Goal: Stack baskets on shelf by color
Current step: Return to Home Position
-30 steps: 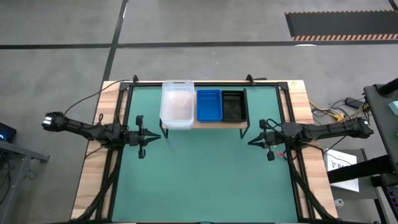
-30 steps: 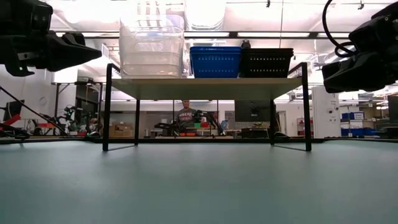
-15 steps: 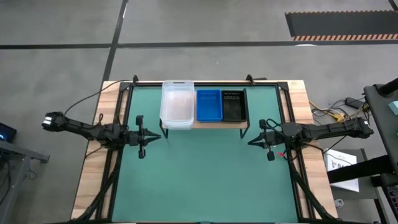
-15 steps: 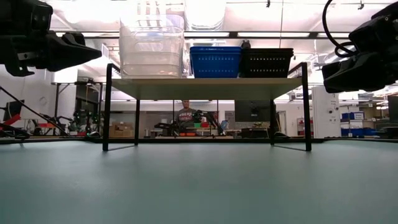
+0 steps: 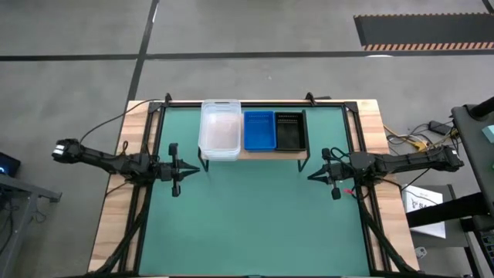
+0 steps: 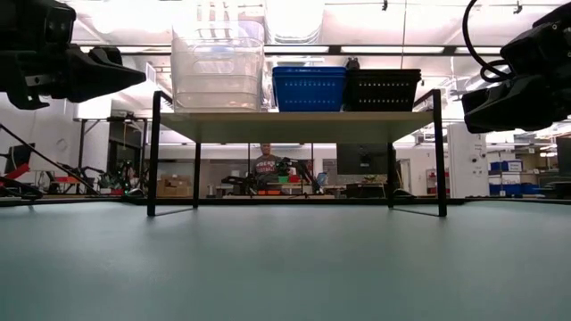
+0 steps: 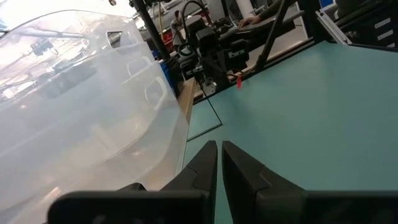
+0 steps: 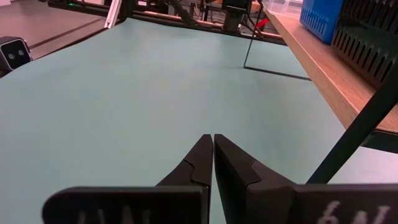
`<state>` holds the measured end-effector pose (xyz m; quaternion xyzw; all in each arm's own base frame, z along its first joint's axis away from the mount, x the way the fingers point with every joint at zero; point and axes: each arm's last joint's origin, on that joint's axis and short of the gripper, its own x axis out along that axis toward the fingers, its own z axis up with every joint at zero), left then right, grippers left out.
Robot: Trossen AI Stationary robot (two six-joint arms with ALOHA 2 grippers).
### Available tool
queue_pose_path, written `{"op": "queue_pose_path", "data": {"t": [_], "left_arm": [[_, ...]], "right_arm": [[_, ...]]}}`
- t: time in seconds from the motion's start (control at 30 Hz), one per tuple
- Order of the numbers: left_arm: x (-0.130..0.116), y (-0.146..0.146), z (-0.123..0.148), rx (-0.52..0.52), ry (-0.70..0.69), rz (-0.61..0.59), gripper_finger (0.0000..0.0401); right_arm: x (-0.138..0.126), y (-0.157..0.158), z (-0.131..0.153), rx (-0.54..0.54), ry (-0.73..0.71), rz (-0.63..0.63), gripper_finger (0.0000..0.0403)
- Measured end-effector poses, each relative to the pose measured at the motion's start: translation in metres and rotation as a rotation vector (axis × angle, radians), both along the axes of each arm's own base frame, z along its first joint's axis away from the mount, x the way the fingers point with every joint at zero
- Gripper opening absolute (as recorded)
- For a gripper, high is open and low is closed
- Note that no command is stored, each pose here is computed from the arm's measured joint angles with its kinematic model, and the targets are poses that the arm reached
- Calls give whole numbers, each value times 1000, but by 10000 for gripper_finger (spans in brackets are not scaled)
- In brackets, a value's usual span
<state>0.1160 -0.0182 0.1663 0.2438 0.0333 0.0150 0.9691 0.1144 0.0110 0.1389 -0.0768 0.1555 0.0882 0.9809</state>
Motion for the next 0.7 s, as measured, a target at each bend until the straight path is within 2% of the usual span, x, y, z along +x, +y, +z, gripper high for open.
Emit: {"op": "queue_pose_path", "data": {"t": [0.7], "left_arm": [[0, 0, 0, 0, 0, 0, 8]], "right_arm": [[0, 0, 0, 0, 1, 0, 9]]}}
